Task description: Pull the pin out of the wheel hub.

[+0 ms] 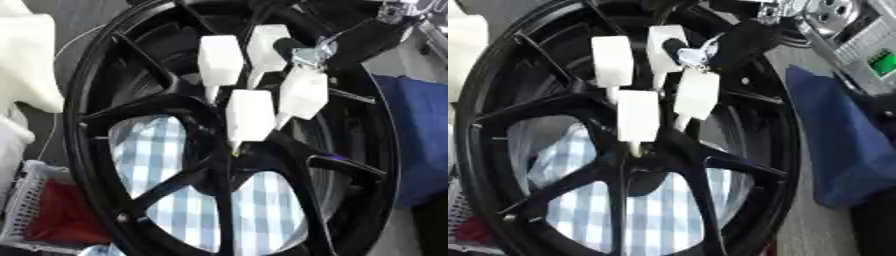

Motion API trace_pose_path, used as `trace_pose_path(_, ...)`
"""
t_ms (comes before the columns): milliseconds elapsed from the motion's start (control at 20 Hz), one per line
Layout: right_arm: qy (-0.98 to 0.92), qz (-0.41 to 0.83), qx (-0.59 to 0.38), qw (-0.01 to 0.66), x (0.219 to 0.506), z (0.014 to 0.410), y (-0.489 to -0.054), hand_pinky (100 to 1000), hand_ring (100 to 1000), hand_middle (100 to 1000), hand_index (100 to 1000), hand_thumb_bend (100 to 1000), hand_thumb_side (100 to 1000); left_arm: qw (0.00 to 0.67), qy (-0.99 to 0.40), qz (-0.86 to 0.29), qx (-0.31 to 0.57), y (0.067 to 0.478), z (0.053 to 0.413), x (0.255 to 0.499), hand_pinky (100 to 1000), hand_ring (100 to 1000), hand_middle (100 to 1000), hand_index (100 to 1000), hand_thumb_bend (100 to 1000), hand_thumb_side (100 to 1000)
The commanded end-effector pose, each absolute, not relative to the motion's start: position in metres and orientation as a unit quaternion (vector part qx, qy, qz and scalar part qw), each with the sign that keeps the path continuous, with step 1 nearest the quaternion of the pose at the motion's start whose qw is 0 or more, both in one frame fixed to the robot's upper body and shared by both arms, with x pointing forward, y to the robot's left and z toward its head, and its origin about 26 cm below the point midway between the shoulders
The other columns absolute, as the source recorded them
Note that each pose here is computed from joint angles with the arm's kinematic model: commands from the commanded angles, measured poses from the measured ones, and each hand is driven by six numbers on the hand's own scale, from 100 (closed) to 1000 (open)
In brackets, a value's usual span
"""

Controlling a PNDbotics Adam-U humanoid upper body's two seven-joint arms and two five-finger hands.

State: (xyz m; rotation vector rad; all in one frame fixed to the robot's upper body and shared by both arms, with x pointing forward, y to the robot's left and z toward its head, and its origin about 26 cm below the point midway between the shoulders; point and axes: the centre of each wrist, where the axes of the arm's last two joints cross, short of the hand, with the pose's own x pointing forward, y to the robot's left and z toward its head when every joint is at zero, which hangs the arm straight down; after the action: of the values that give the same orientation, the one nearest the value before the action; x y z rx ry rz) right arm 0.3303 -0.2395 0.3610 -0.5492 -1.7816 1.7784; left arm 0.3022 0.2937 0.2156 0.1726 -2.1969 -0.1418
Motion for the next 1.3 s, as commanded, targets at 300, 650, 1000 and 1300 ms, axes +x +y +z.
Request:
trace_pose_path(300, -0.649, 0.675, -0.224, 0.271, 0.3292, 0.3661, -0.2438, 945, 958, 839, 961, 100, 553, 0.433, -0.896, -0.059, 0.077, 0.2954, 0.2241, 0.2984, 672, 656, 656, 755, 146, 861)
trace_pose_path(650, -0.636, 0.679, -0.245, 0.274, 0.3324, 0.3638, -0.2462, 941, 950, 827, 958, 100, 558, 0.434, -0.896, -0.057, 0.078, 0.2958, 0.2233, 0.2982, 672, 655, 655, 754, 147, 862)
trace_pose_path(1000, -0.622, 0.684, -0.266, 0.273, 0.3350, 0.3616, -0.2474, 930, 923, 764, 928, 100, 565, 0.434, -0.896, -0.056, 0.080, 0.2966, 0.2231, 0.2980, 672, 653, 653, 753, 147, 862)
trace_pose_path(1300, -0.614, 0.695, -0.258, 0.271, 0.3357, 0.3595, -0.2456, 907, 885, 648, 861, 100, 575, 0.434, -0.896, -0.056, 0.080, 0.2966, 0.2233, 0.2980, 672, 652, 652, 753, 147, 861)
